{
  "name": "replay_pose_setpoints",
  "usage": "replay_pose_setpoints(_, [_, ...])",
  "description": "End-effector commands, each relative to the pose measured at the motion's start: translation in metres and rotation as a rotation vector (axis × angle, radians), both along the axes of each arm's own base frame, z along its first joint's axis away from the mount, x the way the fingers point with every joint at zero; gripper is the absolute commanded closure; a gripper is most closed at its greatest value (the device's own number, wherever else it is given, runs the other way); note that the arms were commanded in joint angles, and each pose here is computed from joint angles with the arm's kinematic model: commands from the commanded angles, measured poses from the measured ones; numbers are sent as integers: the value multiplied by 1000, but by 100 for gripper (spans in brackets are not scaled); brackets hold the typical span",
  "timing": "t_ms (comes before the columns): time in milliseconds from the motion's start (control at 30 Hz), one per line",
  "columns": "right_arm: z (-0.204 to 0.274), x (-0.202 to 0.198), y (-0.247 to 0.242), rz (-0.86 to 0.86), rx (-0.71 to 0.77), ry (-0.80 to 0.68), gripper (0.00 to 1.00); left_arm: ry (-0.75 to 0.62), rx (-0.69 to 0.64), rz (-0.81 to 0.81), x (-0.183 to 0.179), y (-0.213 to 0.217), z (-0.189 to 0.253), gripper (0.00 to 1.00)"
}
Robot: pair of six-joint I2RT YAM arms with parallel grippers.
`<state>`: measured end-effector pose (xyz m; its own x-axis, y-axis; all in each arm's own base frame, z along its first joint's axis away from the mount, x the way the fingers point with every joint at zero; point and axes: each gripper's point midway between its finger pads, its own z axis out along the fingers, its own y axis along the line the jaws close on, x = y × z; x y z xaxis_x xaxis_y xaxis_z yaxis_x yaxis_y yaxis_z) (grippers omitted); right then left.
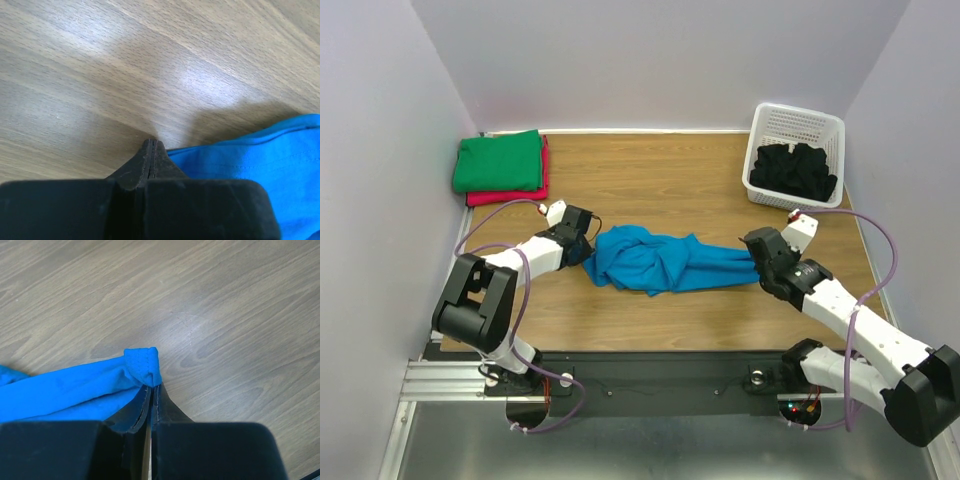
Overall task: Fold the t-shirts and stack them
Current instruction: Flatten the tshirt out
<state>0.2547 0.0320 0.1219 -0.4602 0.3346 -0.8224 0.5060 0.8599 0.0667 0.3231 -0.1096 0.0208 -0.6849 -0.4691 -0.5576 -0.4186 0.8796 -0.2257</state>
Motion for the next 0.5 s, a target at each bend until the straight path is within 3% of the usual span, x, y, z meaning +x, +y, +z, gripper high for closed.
replay_pose_setpoints(0, [23,7,-3,-4,-14,-53,100,59,63,-20,-22,13,0,100])
replay_pose_setpoints(267, [59,13,1,33,7,-128,100,-284,92,114,0,42,135,100])
replay_pose_setpoints(467, [114,22,6,75,20,-231,100,-552,-27,170,-3,48,254,100])
